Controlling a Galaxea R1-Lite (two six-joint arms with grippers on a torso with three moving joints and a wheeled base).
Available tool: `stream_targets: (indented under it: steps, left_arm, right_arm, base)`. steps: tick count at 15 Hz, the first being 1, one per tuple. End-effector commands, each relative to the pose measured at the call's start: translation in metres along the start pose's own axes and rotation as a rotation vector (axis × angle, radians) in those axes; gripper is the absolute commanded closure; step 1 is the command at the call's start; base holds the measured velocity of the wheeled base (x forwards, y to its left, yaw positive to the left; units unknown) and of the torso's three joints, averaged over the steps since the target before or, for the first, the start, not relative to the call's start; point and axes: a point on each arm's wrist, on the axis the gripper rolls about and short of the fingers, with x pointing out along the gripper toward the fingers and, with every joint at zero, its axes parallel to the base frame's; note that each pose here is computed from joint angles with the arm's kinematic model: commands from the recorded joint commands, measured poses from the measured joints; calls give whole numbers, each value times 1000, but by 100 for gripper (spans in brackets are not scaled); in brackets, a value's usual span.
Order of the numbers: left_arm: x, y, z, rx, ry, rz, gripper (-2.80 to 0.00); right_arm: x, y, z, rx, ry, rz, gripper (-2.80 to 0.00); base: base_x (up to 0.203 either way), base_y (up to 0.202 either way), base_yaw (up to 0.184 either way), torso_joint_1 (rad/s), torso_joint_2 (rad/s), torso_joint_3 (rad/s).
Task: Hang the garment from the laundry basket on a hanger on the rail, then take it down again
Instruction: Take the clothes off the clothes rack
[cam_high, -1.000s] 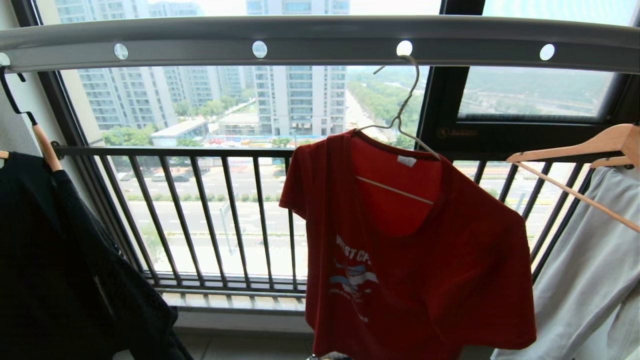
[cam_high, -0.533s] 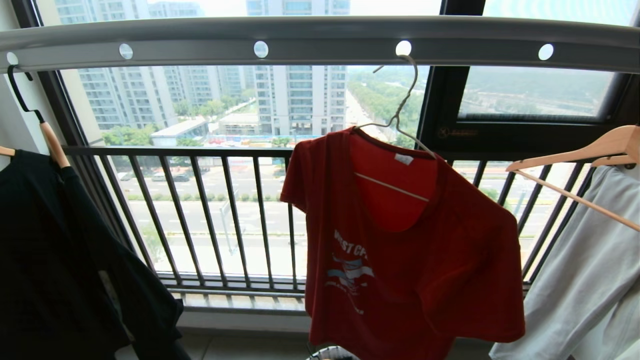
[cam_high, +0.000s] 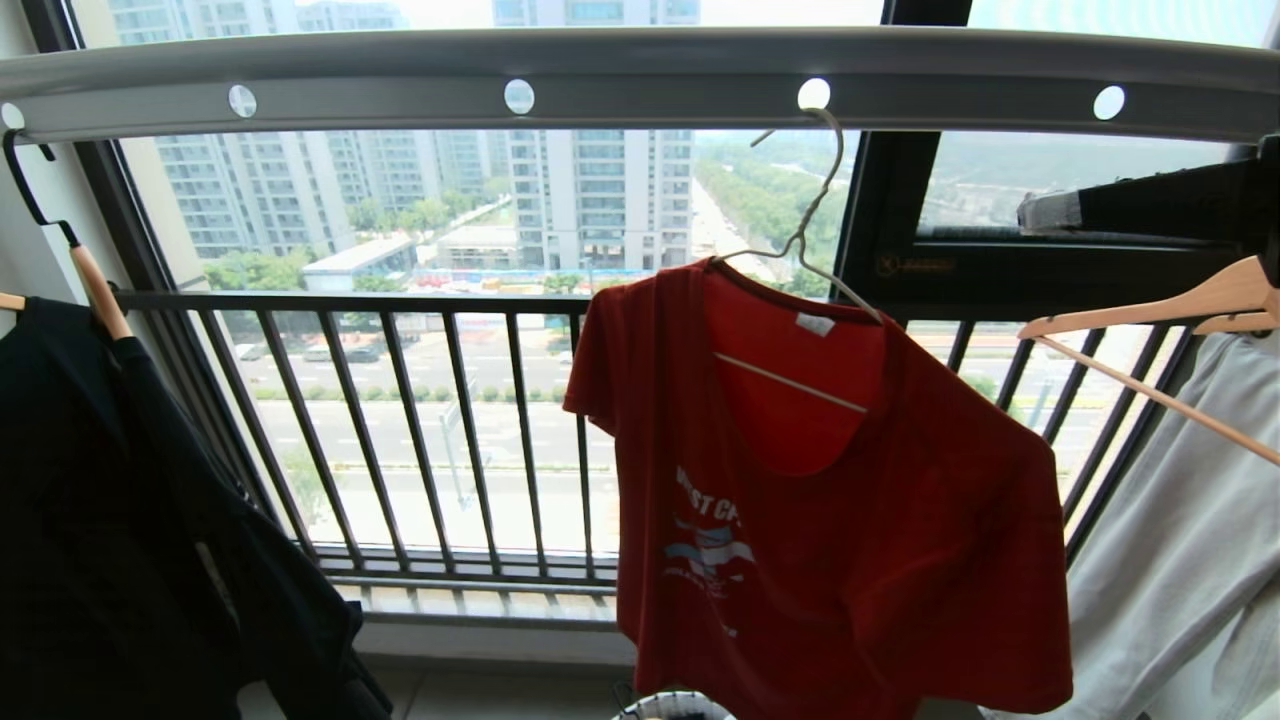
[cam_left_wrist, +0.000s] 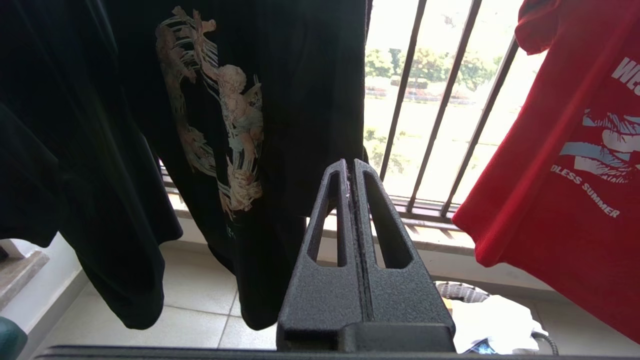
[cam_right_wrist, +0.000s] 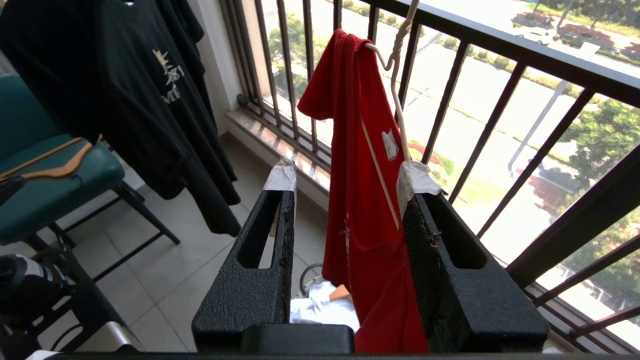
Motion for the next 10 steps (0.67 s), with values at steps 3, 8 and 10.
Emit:
stream_targets:
  steps: [3,8,10]
  left_arm:
    - [0,0,0,-1,1,1,0]
    - [0,0,0,-1,1,1,0]
    - [0,0,0,-1,1,1,0]
  right_arm:
    - [69,-24,-4,18,101,10,-280]
    - [104,-37,-3,-51,114,-14,-280]
    - [117,-41,-4,-70,90,-13,-280]
  base:
    - [0,0,0,0,0,0]
    - [0,0,0,0,0,0]
    - [0,0,0,0,0,0]
